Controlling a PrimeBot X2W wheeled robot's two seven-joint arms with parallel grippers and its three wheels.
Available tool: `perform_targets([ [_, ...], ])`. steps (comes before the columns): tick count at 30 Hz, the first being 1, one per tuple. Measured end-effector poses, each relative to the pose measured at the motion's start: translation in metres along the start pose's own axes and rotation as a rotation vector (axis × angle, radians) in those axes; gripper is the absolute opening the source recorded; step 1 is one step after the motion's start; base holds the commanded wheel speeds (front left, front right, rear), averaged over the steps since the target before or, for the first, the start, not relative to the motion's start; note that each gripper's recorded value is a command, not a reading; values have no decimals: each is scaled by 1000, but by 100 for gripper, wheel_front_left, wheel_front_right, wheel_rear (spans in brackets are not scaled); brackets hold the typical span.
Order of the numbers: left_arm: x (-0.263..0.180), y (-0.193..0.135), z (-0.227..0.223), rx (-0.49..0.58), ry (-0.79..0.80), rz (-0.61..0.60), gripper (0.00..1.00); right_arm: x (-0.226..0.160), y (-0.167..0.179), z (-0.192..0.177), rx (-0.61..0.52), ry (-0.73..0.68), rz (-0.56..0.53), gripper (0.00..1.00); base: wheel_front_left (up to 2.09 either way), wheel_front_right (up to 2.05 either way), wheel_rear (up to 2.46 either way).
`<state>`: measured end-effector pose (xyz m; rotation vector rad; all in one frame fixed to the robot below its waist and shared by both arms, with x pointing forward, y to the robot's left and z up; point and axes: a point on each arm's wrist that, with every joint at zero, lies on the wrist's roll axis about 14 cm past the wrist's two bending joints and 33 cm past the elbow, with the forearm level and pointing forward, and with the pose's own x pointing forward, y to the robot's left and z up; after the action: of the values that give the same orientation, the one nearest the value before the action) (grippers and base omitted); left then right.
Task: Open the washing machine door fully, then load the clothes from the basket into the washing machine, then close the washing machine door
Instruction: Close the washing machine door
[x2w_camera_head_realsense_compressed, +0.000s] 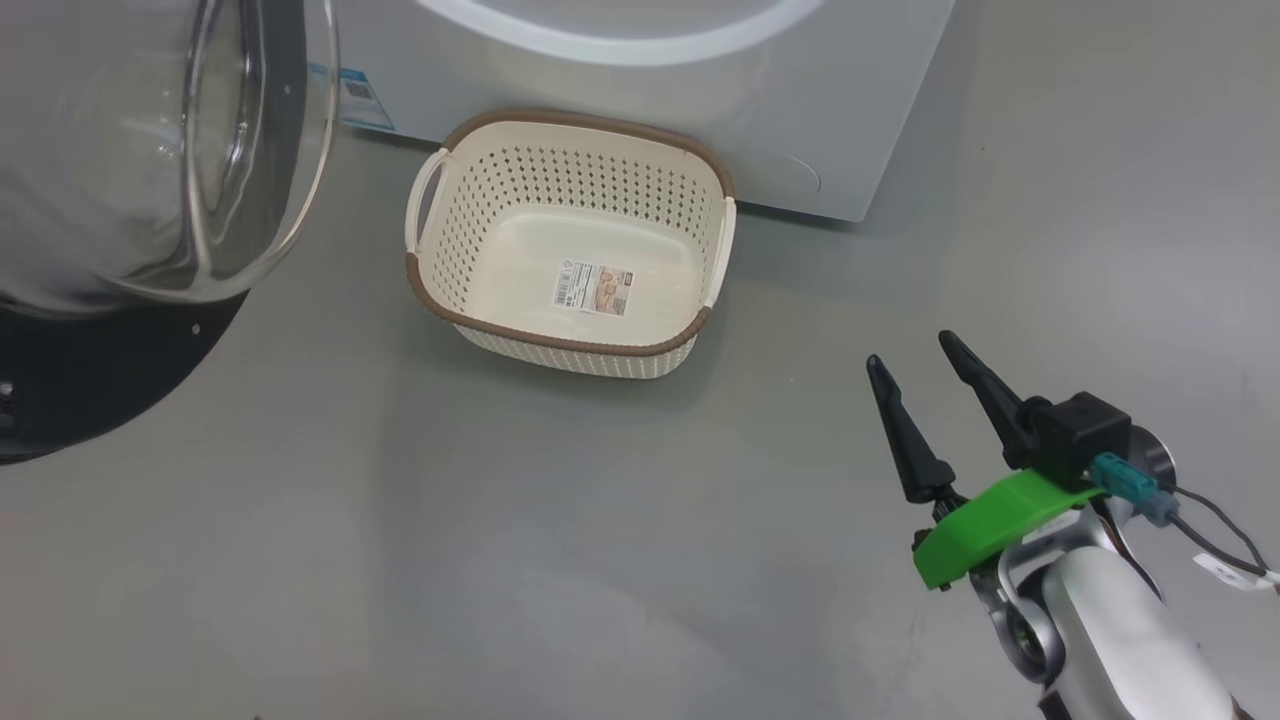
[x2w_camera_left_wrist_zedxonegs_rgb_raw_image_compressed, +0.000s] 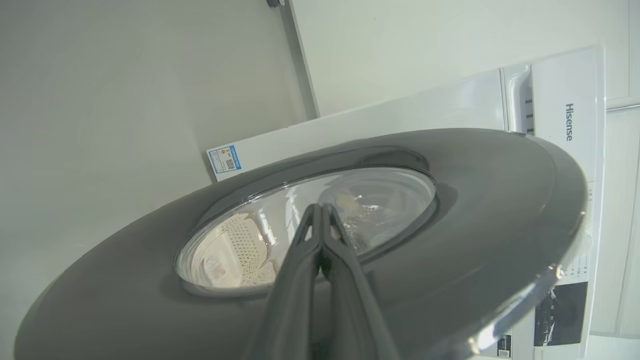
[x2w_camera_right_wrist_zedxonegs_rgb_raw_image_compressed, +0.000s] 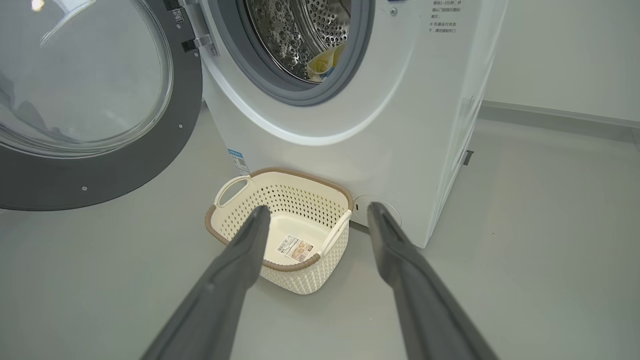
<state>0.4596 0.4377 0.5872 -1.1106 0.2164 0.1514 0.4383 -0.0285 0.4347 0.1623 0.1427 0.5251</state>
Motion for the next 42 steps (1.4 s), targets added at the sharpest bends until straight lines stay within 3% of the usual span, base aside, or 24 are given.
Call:
perform_targets([
  [5,3,-21,-27,-4,77,-98,0,0,4,3,2,-10,3,100,0,0,0],
  [34,-5,-50,-145,63,444,-261,0,-13,-1,15,10,-47,-39,100,0,0,0],
  [42,3,-66,-175,11,491,-325,0,-20,-8,14,20,-45,-71,100,0,0,0],
])
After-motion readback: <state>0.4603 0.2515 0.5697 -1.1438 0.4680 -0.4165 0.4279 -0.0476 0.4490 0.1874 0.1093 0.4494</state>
